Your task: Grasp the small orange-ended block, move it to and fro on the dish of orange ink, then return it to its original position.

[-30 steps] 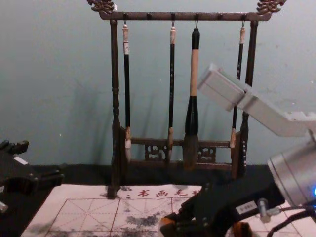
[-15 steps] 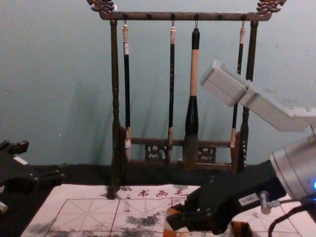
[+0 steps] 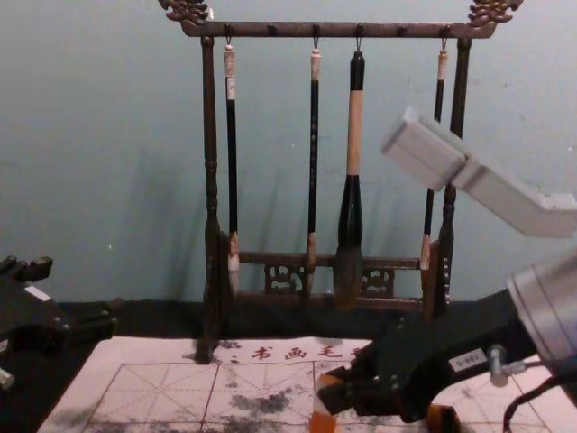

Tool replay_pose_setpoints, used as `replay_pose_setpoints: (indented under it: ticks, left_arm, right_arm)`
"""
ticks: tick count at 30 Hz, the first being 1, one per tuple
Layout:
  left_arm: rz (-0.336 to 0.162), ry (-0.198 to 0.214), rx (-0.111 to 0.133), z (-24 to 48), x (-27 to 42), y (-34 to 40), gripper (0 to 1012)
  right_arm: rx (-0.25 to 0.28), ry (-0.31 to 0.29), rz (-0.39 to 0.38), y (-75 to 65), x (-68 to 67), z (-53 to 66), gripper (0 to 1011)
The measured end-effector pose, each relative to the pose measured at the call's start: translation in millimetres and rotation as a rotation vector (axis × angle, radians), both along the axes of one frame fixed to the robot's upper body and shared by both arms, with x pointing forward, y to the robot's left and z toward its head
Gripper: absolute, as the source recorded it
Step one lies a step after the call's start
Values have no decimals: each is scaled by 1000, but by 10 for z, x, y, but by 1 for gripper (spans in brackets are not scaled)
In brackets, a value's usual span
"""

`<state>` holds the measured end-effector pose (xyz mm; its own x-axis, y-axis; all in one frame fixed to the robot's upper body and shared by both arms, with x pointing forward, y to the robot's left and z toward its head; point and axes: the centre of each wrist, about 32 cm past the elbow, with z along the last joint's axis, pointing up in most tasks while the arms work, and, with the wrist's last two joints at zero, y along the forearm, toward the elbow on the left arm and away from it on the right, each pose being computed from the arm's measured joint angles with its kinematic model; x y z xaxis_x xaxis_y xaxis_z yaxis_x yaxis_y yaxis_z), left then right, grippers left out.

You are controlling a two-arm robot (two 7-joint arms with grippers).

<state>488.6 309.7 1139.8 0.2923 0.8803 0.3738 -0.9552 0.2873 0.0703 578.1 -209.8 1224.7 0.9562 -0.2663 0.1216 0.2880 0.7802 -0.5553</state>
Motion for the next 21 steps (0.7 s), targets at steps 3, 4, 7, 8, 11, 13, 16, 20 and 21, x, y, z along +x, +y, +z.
replay_pose_setpoints:
  ticks: [3, 4, 7, 8, 11, 13, 16, 20, 21]
  left_arm:
    - [0, 0, 0, 0, 0, 0, 1001]
    - [0, 0, 0, 0, 0, 0, 1001]
    - [0, 0, 0, 0, 0, 0, 1001]
    - [0, 0, 0, 0, 0, 0, 1001]
    - [0, 0, 0, 0, 0, 0, 1001]
    - [0, 0, 0, 0, 0, 0, 1001]
    - [0, 0, 0, 0, 0, 0, 1001]
    - [0, 0, 0, 0, 0, 0, 1001]
    - [0, 0, 0, 0, 0, 0, 1001]
  right_arm:
    - [16, 7, -16, -26, -19, 11, 104]
    - [22, 10, -22, -35, -27, 14, 104]
    - [48, 22, -47, -70, -60, 41, 104]
    - [56, 26, -57, -86, -71, 51, 104]
    - [86, 36, -88, -140, -116, 97, 104]
    - [106, 36, -114, -191, -158, 136, 104]
    - [127, 36, -147, -246, -213, 178, 104]
    - [159, 32, -210, -348, -349, 266, 104]
    - [162, 31, -220, -361, -373, 278, 104]
